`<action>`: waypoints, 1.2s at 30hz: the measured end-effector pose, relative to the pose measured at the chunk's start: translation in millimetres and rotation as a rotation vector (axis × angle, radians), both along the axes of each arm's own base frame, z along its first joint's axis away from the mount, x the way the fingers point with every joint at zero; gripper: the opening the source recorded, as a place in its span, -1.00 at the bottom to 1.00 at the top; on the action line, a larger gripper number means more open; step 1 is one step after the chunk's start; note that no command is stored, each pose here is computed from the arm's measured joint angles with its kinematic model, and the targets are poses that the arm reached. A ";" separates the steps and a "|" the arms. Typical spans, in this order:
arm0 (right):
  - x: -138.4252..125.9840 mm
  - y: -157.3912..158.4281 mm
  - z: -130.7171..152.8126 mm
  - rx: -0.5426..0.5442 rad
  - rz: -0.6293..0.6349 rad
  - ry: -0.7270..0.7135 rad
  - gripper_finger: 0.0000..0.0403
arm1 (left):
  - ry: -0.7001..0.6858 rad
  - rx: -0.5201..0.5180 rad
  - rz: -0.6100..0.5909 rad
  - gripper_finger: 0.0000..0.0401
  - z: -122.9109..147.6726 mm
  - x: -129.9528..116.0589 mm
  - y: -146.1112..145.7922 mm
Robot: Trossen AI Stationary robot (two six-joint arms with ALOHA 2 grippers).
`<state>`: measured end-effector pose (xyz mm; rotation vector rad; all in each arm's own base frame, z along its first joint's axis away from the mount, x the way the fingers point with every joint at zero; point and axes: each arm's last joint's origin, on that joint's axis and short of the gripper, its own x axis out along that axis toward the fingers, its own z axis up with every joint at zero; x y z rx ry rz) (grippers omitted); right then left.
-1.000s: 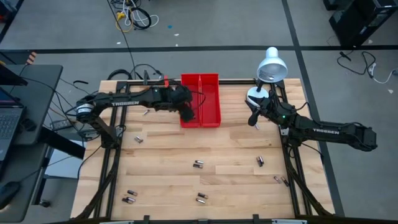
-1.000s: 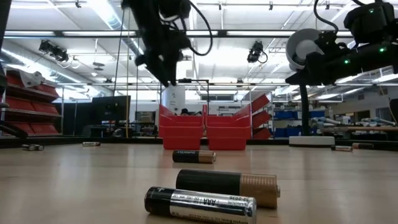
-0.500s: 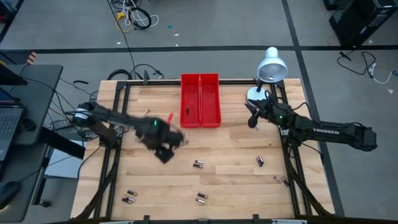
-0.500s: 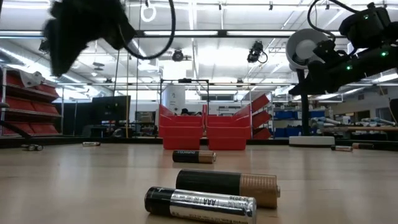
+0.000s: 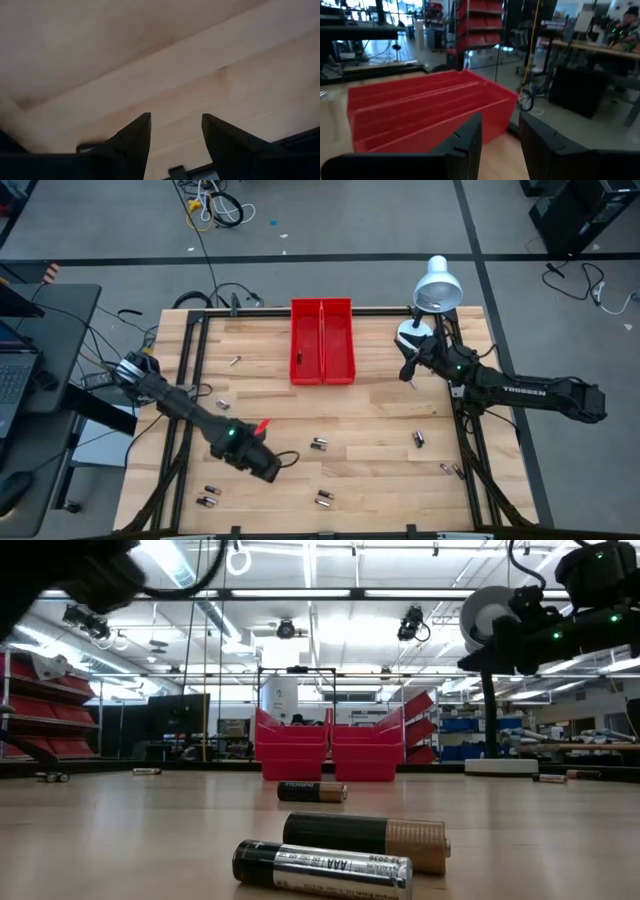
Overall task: Sort batteries
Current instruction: Put the black battery into the left red bin
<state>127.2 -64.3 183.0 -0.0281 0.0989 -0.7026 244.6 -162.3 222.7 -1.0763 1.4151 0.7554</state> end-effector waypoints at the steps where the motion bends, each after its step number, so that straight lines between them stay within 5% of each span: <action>1: 0.4 0.3 -1.6 0.011 0.015 0.011 -0.42 | 0.031 -0.004 0.012 -0.04 -1.5 -4.6 -3.0; 6: 0.8 0.7 -2.8 0.017 0.032 0.019 -0.42 | 0.160 -0.024 0.050 -0.03 -6.6 -27.7 -20.9; 13: 0.8 0.7 -2.4 0.015 0.032 0.016 -0.42 | 0.117 0.015 0.116 -0.03 -17.5 -41.6 -35.8; 21: 0.8 0.7 -2.5 0.015 0.032 0.016 -0.42 | 0.036 0.104 -0.427 -0.03 -31.4 -57.7 -56.9; 29: 0.5 0.8 -5.6 0.033 0.032 0.044 -0.42 | 0.035 0.126 -0.692 -0.03 -44.8 -69.5 -73.1; 36: 0.3 0.9 -7.2 0.043 0.031 0.057 -0.42 | 0.045 0.127 -0.752 -0.04 -56.1 -76.2 -84.8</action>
